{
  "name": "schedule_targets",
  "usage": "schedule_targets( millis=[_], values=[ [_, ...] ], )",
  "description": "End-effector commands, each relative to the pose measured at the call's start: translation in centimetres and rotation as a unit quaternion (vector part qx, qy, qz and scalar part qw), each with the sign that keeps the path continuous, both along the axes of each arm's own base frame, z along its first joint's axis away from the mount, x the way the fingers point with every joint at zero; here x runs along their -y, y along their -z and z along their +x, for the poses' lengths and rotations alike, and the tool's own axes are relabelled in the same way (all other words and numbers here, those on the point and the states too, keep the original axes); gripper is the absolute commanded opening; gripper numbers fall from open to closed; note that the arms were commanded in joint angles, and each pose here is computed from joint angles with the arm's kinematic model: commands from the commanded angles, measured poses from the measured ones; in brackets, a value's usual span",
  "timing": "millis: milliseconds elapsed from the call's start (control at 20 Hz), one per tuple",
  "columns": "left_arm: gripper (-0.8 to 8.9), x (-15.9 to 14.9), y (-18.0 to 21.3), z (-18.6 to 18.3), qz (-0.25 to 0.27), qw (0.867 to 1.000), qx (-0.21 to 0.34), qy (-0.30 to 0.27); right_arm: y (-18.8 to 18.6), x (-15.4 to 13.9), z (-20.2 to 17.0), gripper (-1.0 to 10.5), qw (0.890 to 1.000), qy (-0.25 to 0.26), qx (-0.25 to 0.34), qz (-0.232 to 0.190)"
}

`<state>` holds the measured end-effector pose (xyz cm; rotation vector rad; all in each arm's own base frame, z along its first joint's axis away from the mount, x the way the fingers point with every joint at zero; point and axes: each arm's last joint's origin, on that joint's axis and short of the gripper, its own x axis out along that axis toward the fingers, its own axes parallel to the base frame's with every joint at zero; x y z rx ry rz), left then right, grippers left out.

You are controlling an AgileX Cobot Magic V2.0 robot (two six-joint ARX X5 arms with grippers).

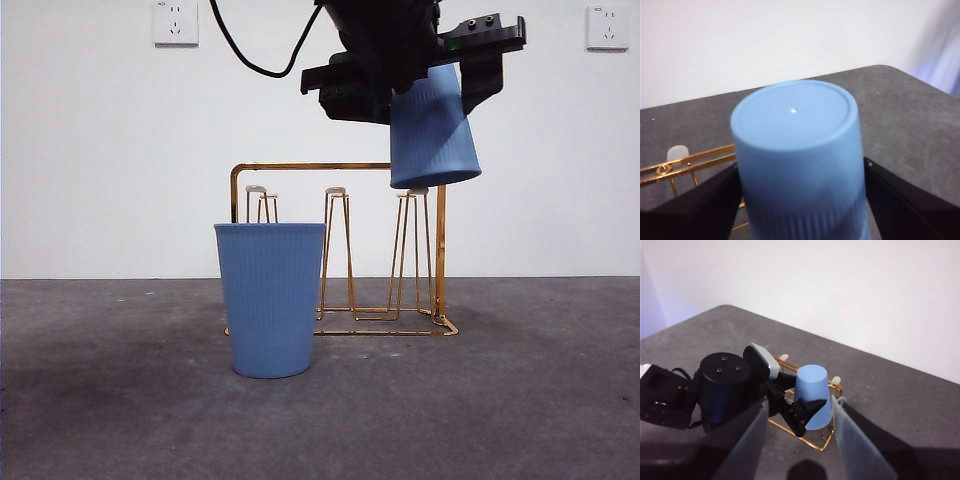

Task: Pick up cup 1,put cup 1 in the cup rack,pick up cup 2,put cup 2 in the cup rack

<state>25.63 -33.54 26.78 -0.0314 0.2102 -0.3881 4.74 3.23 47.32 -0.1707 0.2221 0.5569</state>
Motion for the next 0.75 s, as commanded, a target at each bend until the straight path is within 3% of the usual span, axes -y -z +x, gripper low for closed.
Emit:
schedule_targets(
  millis=[50,750],
  values=[
    [-0.08,0.5,1.9,-0.2,0.024,1.0,-0.019,-0.005,0.1,0.0,0.0,2.2,1.0,-0.001,0.002,-0.006],
    [-0.08,1.4,0.7,-1.4,0.036,0.999,0.012,-0.017,0.5,0.1,-0.1,2.2,1.0,-0.003,-0.014,-0.024]
  ],
)
